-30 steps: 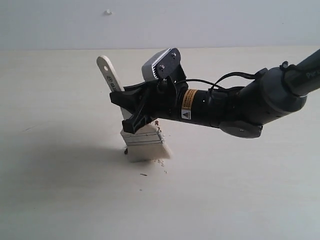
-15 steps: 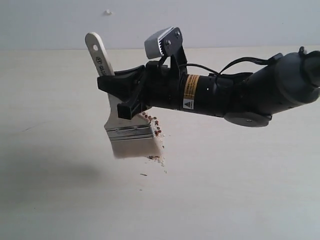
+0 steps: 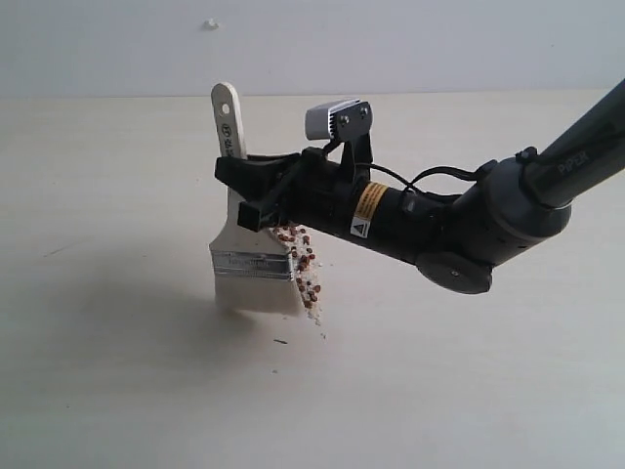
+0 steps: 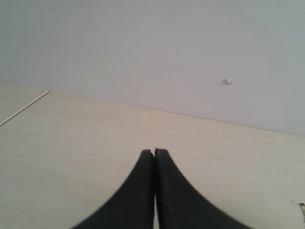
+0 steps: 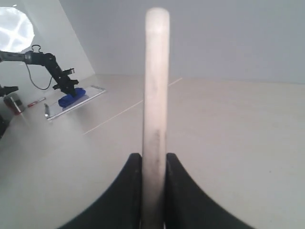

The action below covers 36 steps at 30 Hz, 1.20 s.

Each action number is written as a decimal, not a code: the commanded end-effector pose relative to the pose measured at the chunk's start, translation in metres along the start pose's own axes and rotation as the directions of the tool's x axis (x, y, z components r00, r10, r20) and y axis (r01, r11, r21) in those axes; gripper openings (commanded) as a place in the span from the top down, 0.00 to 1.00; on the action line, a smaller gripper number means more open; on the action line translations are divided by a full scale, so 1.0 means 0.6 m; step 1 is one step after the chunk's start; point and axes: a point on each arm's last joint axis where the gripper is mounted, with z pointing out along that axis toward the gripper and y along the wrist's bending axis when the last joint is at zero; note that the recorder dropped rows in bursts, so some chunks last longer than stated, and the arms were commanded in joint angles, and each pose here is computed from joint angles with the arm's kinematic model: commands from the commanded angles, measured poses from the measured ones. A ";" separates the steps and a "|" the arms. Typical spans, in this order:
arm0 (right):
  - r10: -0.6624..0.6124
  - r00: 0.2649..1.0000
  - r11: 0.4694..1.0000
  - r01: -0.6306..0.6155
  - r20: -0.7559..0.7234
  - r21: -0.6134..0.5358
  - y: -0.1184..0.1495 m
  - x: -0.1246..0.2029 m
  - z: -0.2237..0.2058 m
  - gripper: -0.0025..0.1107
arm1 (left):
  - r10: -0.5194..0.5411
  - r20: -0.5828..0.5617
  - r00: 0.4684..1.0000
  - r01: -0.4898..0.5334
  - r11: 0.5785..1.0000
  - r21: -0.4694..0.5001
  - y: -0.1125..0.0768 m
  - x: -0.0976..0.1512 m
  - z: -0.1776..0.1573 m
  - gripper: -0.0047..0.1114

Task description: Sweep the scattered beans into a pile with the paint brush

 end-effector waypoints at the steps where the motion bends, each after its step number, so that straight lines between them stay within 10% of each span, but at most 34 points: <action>1: -0.039 0.999 0.999 0.038 0.036 0.036 -0.005 -0.007 0.002 0.98 | -0.008 0.000 1.000 0.008 1.000 0.005 0.000 0.002 0.000 0.96; 21: -0.006 0.999 0.989 0.012 -0.041 0.145 -0.021 0.003 0.000 0.98 | -0.008 0.000 1.000 0.008 1.000 0.005 0.000 0.002 0.000 0.96; 30: -0.146 0.989 0.980 0.141 -0.025 -0.143 0.053 -0.060 -0.004 0.98 | -0.008 0.000 1.000 0.008 1.000 0.005 0.000 0.002 0.000 0.96; 36: -0.351 0.932 0.862 0.286 -0.086 -0.419 0.117 -0.085 -0.028 0.98 | -0.008 0.000 1.000 0.008 1.000 0.005 0.000 0.002 0.000 0.96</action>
